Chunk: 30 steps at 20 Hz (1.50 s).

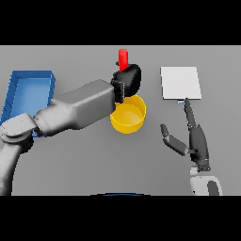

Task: Pick up the red beaker and tilt it to pour out 1 green nut into yellow bowl. Pick up the yellow bowl and place it on the metallic measuring scale.

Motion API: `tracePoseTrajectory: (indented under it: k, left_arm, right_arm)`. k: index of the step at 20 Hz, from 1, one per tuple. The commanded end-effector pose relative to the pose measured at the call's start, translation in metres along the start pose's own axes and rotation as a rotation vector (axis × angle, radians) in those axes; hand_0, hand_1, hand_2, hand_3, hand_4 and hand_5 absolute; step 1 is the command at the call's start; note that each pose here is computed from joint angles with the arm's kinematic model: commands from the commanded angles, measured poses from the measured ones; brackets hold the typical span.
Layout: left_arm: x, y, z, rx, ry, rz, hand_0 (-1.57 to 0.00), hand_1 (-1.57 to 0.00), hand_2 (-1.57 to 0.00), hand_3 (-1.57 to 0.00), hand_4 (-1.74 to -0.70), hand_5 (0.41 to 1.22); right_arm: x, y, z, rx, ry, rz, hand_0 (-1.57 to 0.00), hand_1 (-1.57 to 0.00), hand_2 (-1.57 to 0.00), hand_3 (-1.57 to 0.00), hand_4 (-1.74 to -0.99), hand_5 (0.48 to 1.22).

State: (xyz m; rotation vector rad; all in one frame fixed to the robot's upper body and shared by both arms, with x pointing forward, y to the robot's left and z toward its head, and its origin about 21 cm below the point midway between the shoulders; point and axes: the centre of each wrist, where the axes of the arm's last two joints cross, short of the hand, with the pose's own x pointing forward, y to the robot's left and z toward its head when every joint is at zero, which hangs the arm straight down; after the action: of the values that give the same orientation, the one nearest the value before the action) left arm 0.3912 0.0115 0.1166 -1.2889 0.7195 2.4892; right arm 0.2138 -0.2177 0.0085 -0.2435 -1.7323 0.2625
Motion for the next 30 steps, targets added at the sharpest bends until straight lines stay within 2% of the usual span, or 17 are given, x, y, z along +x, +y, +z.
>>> tracePoseTrajectory:
  k: [1, 3, 7, 9, 11, 13, 15, 16, 19, 22, 23, 25, 26, 28, 30]
  left_arm:
    - [-0.005, -0.001, 0.0, -0.004, -0.002, -0.01, -1.57, -1.57, -1.57, -1.57, -1.72, 1.221]
    - [-0.021, 0.008, 0.003, -0.006, -0.009, -0.045, -1.57, -1.57, -1.57, -1.57, -1.72, 1.221]
    - [-0.081, 0.012, 0.018, -0.019, 0.129, -0.075, -1.57, -1.57, -1.57, -1.57, -1.73, 1.221]
    - [-0.123, 0.007, 0.035, 0.003, 0.217, -0.024, -1.57, -1.57, -1.57, -1.18, -1.73, 1.221]
    - [-0.16, -0.003, 0.053, -0.006, 0.349, 0.095, -1.57, -1.57, -1.57, -1.32, -1.73, 1.221]
    - [-0.195, -0.015, 0.073, 0.022, 0.471, 0.296, -1.57, -1.57, -1.57, -1.41, -1.73, 1.221]
    - [-0.219, -0.037, 0.093, 0.069, 0.586, 0.593, -1.57, -1.57, -1.57, -1.47, -1.73, 1.221]
    - [-0.229, -0.058, 0.107, 0.086, 0.648, 0.752, -1.57, -1.57, -1.57, -1.43, -1.74, 1.221]
    - [-0.236, -0.109, 0.131, 0.14, 0.816, 1.098, -1.57, -1.57, -1.57, -1.39, -1.74, 1.221]
    - [-0.225, -0.171, 0.156, 0.189, 0.949, 1.396, -1.57, -1.57, -1.57, -1.48, -1.74, 1.221]
    - [-0.218, -0.187, 0.161, 0.189, 1.008, 1.466, -1.57, -1.57, -1.57, -1.5, -1.74, 1.221]
    - [-0.192, -0.226, 0.168, 0.18, 1.103, 1.595, -1.57, -1.57, -1.57, -1.52, -1.74, 1.221]
    - [-0.18, -0.241, 0.17, 0.148, 1.174, 1.647, -1.57, -1.57, -1.57, -1.53, -1.74, 1.221]
    - [-0.159, -0.26, 0.17, 0.1, 1.28, 1.768, -1.57, -1.57, -1.57, -1.55, -1.74, 1.221]
    - [-0.145, -0.272, 0.173, 0.095, 1.363, 1.871, -1.57, -1.57, -1.57, -1.56, -1.74, 1.221]
  right_arm:
    - [0.004, 0.002, -0.004, -0.002, -0.008, -0.016, 0.0, 0.0, 0.0, 0.0, -1.154, 0.635]
    - [0.005, 0.003, -0.005, 0.003, -0.007, -0.027, 0.0, 0.0, 0.0, 0.0, -1.153, 0.636]
    - [0.002, 0.003, -0.006, 0.016, -0.02, -0.033, 0.0, 0.0, 0.0, 0.0, -1.154, 0.654]
    - [0.003, 0.007, -0.006, 0.017, -0.023, -0.019, 0.0, 0.0, 0.0, 0.0, -1.16, 0.66]
    - [0.003, 0.006, -0.003, 0.019, -0.028, -0.014, 0.0, 0.0, 0.0, 0.0, -1.161, 0.661]
    - [0.002, 0.011, -0.008, 0.028, -0.024, -0.039, 0.0, 0.0, 0.0, 0.0, -1.156, 0.658]
    - [0.004, 0.007, -0.012, 0.007, -0.02, 0.008, 0.0, 0.0, 0.0, 0.0, -1.146, 0.641]
    - [0.004, 0.01, -0.011, 0.009, -0.016, 0.026, 0.0, 0.0, 0.0, 0.0, -1.14, 0.637]
    - [0.006, 0.009, -0.013, 0.021, -0.035, -0.013, 0.0, 0.0, 0.0, 0.0, -1.129, 0.625]
    - [0.005, 0.008, -0.011, 0.037, -0.055, -0.08, 0.0, 0.0, 0.0, 0.0, -1.083, 0.625]
    - [0.005, 0.012, -0.013, 0.049, -0.045, -0.077, 0.0, 0.0, 0.0, 0.0, -1.081, 0.631]
    - [0.003, 0.008, -0.011, 0.06, -0.031, -0.087, 0.0, 0.0, 0.0, 0.0, -1.106, 0.642]
    - [0.003, 0.005, -0.011, 0.065, -0.04, -0.076, 0.0, 0.0, 0.0, 0.0, -1.126, 0.651]
    - [0.005, 0.003, -0.015, 0.074, -0.05, -0.086, 0.0, 0.0, 0.0, 0.0, -1.148, 0.663]
    - [0.003, 0.002, -0.016, 0.077, -0.037, -0.072, 0.0, 0.0, 0.0, 0.0, -1.165, 0.672]
